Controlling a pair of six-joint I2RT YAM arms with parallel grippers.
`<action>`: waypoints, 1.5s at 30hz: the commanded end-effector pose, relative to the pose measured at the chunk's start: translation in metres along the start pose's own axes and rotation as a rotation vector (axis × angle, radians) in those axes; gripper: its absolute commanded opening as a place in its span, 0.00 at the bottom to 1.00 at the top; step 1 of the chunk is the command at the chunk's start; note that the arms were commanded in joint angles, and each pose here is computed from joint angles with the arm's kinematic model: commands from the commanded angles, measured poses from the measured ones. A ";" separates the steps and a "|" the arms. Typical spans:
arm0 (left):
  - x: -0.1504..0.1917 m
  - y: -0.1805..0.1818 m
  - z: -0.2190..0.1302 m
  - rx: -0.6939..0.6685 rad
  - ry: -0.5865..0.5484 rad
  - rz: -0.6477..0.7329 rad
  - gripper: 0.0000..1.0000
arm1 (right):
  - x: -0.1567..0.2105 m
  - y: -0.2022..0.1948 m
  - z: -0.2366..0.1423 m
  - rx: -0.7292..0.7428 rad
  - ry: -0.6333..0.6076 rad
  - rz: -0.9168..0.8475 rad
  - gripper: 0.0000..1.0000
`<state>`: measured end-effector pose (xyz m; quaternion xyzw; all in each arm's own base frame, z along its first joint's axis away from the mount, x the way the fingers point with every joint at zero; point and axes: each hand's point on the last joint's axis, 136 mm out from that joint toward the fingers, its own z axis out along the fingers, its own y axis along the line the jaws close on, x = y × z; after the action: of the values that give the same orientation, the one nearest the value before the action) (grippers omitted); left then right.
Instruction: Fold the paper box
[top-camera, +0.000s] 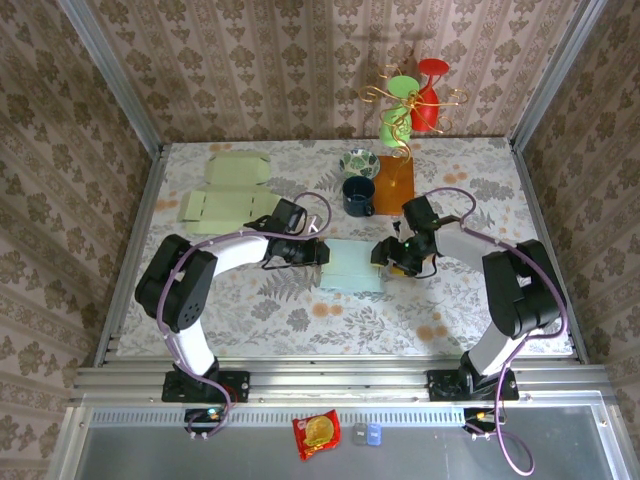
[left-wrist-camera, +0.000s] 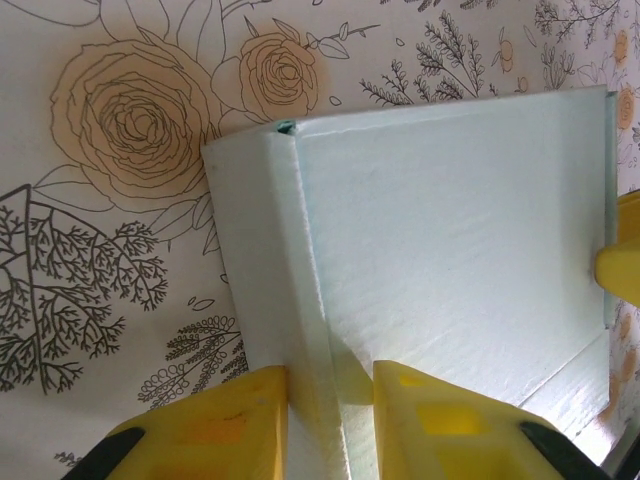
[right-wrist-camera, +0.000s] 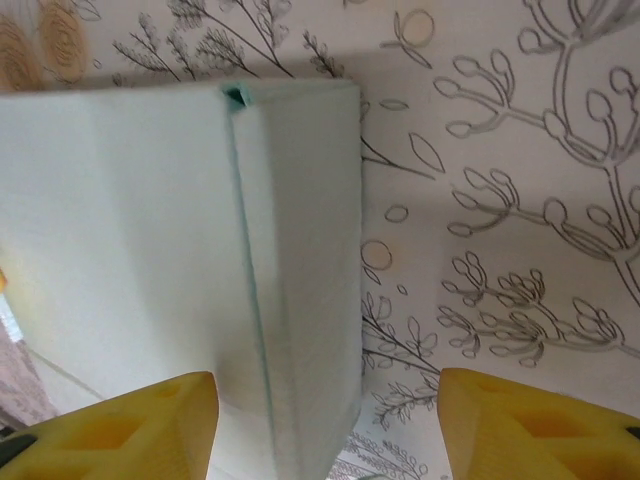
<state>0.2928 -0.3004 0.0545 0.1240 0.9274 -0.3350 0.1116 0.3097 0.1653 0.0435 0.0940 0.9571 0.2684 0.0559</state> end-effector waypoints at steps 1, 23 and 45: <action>0.018 0.009 0.002 -0.033 0.061 -0.004 0.26 | -0.004 0.014 0.002 -0.088 0.010 -0.040 0.64; 0.020 0.038 -0.005 0.005 0.047 -0.125 0.23 | -0.002 0.046 0.010 -0.318 0.055 -0.012 0.81; 0.014 0.033 -0.002 0.027 0.029 -0.125 0.23 | -0.014 0.090 0.008 -0.449 -0.031 0.109 0.53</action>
<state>0.3130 -0.2737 0.0552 0.0777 0.9179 -0.3691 0.1230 0.3314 0.2245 0.0610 0.1539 0.8828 0.4406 0.0534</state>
